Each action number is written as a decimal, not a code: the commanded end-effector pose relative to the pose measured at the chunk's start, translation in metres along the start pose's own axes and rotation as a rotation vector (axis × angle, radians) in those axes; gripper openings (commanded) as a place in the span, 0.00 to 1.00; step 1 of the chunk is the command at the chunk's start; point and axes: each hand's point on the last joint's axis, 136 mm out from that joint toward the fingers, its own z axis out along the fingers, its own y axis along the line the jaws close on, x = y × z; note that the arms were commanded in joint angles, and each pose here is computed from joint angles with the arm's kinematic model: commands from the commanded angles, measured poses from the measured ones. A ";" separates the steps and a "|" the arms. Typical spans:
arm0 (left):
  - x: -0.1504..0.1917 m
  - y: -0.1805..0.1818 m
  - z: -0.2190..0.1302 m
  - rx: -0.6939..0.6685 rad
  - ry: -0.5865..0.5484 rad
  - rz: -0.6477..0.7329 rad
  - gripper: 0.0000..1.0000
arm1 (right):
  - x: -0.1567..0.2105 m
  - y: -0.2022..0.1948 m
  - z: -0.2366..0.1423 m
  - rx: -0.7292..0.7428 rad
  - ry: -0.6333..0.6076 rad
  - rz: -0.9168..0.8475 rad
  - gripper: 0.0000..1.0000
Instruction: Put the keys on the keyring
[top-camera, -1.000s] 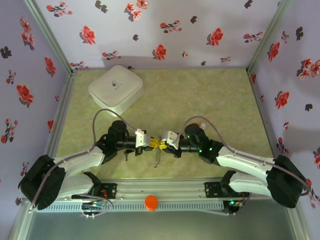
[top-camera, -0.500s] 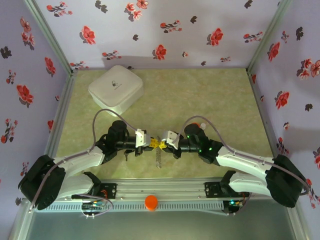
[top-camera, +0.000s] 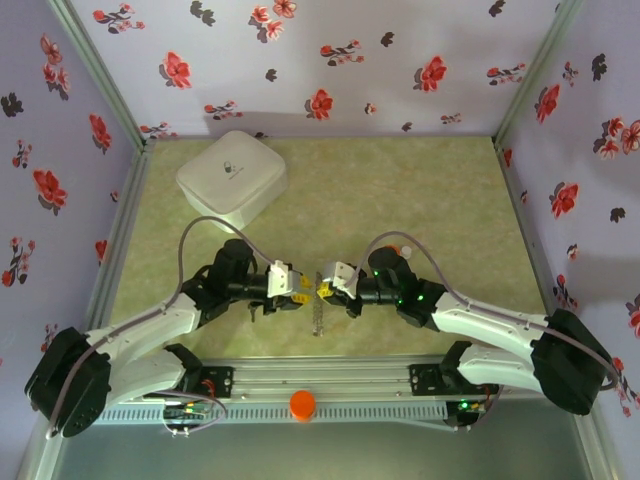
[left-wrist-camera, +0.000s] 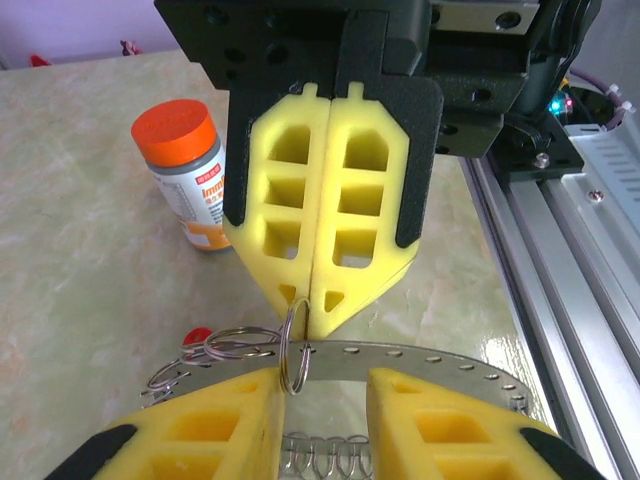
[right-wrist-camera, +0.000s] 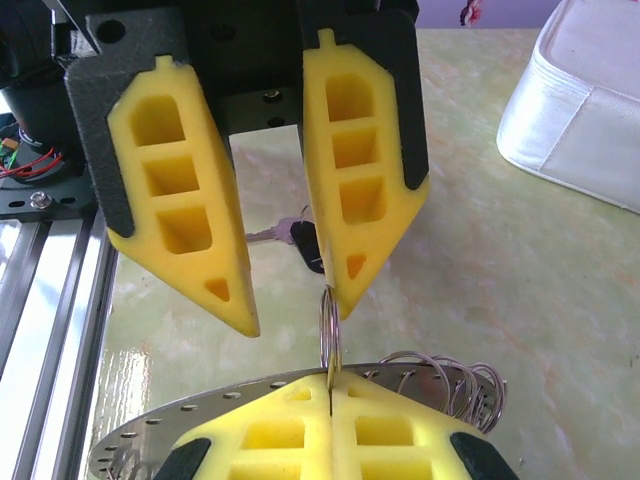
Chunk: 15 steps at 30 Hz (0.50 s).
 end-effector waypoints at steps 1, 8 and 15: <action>0.005 -0.002 -0.001 0.017 0.060 0.011 0.26 | -0.019 -0.002 0.000 -0.003 -0.034 -0.048 0.00; -0.004 0.002 0.001 0.031 0.048 0.017 0.23 | -0.018 0.000 0.004 -0.018 -0.005 -0.063 0.00; -0.009 0.002 0.004 0.042 0.031 0.008 0.12 | -0.016 0.002 0.007 -0.026 0.011 -0.073 0.00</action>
